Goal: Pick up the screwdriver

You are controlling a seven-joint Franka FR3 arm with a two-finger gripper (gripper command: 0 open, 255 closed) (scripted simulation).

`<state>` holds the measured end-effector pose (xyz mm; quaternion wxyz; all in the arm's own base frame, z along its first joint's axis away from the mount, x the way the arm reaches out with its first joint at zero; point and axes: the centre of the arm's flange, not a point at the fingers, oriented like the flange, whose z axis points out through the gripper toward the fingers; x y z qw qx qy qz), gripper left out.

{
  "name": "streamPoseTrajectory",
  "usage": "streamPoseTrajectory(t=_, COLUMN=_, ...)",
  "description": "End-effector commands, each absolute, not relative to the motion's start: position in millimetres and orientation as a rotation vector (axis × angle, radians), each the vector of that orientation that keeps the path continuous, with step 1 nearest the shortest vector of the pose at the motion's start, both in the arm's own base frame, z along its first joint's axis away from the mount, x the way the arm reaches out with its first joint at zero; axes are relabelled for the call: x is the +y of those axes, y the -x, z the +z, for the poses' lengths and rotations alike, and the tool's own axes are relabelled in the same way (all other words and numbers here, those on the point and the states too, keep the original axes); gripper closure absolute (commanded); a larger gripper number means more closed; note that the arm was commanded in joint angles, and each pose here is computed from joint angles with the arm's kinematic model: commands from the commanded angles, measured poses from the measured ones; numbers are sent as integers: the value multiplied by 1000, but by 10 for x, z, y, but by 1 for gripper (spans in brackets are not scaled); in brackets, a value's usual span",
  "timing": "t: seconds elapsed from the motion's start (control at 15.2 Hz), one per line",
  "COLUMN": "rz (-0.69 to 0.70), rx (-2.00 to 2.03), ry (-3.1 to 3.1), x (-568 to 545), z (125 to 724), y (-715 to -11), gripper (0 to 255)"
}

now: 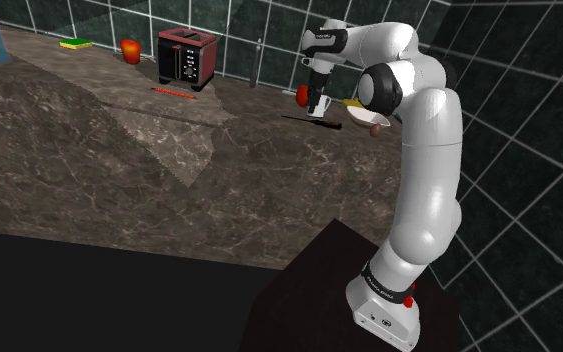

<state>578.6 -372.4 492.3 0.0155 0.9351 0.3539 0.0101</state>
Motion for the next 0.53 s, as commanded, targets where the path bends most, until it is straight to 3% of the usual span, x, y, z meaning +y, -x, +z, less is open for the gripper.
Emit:
streamPoseTrajectory(t=0.0, rz=-37, rx=1097, ry=-2950, x=-3799, z=4545, y=-5747, gripper=0)
streamPoseTrajectory(t=0.33, rz=-37, rx=1097, ry=-2950, x=-3799, z=4356, y=-5747, gripper=0)
streamPoseTrajectory(t=0.4, rz=-37, rx=1097, ry=-2950, x=-3813, z=4365, y=-5751, gripper=255)
streamPoseTrajectory(t=0.46, rz=-37, rx=1097, ry=-2950, x=-3809, z=4365, y=-5754, gripper=255)
